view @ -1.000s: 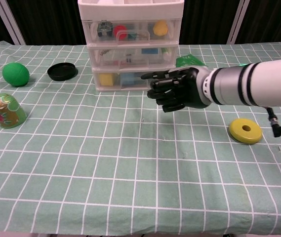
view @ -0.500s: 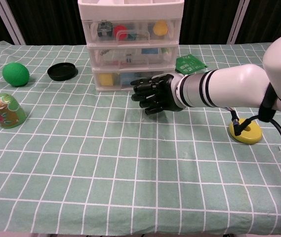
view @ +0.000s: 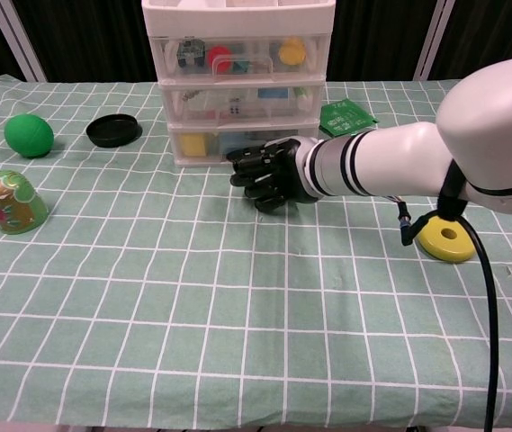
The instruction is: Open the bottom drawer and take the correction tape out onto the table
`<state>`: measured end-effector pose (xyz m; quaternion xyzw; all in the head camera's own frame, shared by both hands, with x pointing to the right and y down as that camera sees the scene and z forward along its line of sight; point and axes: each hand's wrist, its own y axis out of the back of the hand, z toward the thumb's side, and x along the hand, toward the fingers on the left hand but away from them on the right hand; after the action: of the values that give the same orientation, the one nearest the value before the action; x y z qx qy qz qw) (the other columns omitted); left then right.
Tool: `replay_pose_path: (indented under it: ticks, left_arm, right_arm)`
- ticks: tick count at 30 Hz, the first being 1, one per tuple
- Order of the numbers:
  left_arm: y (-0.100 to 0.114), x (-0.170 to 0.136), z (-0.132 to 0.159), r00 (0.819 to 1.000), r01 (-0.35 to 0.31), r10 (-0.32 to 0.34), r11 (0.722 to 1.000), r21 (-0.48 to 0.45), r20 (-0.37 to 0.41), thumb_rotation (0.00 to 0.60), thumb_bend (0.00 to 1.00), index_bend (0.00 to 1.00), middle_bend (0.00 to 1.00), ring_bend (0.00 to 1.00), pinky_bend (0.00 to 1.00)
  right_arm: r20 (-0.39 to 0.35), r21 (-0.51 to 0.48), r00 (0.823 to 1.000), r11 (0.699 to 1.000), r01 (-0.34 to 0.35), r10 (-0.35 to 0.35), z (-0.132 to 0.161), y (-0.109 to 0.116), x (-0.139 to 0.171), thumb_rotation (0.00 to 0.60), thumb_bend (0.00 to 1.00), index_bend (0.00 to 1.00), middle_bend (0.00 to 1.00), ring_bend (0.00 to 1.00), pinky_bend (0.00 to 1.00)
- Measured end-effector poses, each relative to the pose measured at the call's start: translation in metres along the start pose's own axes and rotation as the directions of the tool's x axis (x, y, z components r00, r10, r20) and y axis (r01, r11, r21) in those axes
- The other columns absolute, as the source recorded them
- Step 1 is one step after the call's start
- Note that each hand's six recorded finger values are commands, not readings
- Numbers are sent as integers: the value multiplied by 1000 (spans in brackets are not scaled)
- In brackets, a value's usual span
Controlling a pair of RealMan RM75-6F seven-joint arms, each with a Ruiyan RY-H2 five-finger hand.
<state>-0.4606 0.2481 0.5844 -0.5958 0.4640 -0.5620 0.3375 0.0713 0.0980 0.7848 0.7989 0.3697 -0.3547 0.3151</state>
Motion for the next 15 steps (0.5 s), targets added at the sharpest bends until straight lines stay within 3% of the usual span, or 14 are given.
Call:
replay_pose_path:
  ticks: [15]
  left_arm:
    - [0,-2,-2,1000,0,0,1000,-1,-7,600,0,329,218,153,186]
  right_arm:
    - [-4,2,1000,1000,8,-8,1,0,-10,600,778,107,841,935,1000]
